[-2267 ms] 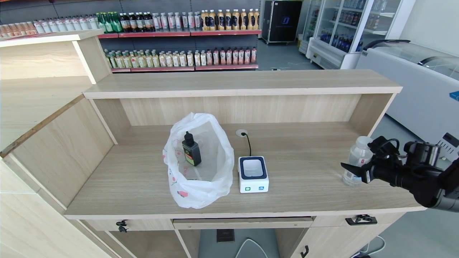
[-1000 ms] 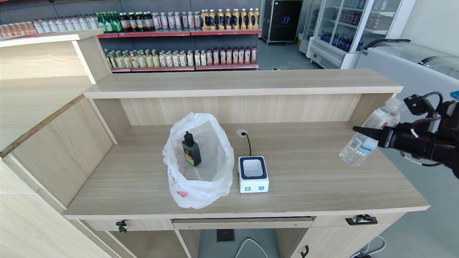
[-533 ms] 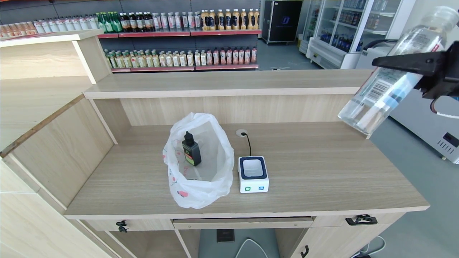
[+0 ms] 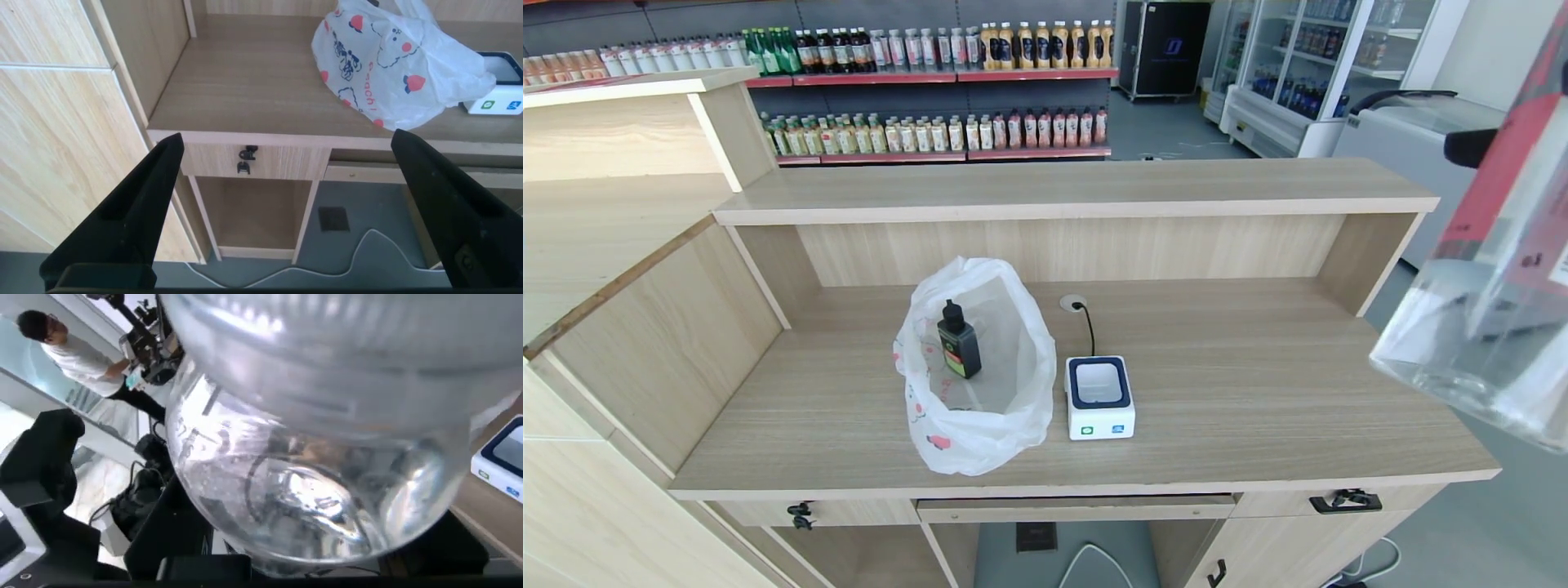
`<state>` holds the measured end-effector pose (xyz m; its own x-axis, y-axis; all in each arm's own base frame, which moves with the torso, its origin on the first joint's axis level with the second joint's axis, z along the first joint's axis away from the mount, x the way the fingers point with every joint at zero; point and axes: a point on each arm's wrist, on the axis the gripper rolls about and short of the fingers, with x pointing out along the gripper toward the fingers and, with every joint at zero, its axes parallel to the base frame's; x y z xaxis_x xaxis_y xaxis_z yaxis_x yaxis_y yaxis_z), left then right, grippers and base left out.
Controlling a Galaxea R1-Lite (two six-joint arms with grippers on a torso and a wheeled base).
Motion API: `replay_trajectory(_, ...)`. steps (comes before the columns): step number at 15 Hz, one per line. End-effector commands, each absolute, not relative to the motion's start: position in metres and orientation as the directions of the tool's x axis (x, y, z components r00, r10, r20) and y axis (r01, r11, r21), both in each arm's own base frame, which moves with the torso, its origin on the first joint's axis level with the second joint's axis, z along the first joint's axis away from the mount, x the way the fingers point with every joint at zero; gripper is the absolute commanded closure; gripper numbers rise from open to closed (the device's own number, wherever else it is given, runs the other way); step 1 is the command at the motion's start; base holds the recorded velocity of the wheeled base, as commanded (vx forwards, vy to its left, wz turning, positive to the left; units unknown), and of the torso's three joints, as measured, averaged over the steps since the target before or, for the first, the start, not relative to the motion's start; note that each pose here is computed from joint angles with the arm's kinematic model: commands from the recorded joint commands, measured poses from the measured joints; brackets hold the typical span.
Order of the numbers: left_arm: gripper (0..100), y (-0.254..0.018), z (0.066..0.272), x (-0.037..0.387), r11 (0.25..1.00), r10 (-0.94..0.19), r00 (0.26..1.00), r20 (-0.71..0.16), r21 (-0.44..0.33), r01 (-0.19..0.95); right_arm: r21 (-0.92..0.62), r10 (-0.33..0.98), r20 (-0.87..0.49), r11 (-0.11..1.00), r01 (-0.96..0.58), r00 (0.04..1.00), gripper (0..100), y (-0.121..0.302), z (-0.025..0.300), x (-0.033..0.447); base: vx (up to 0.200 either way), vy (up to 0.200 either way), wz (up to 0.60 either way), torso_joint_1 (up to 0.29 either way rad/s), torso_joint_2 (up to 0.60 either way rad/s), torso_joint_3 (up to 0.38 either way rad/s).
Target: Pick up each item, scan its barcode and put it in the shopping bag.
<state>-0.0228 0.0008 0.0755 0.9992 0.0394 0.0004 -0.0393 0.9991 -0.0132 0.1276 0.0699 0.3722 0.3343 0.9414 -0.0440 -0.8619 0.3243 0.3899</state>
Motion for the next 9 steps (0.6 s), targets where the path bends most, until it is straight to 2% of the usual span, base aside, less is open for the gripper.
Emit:
replay_trajectory(1,0,0.001,0.075,-0.023,0.999,0.04,0.999,0.0,-0.014,-0.04,0.35,0.955,-0.007,0.28,-0.894,0.296,100,0.065,0.382,0.102,0.0,0.0,0.0,0.0,0.0,0.0)
replay_trajectory(4,0,0.001,0.075,-0.023,0.999,0.04,0.999,0.0,-0.014,-0.04,0.342,0.958,-0.006,0.272,-0.9,0.287,100,0.059,0.381,0.086,0.0,0.0,0.0,0.0,0.0,0.0)
replay_trajectory(9,0,0.001,0.075,-0.023,0.999,0.04,0.999,0.0,-0.014,-0.04,0.298,0.956,-0.081,0.294,-0.908,0.283,100,0.058,0.356,0.084,0.0,0.0,0.0,0.0,0.0,0.0)
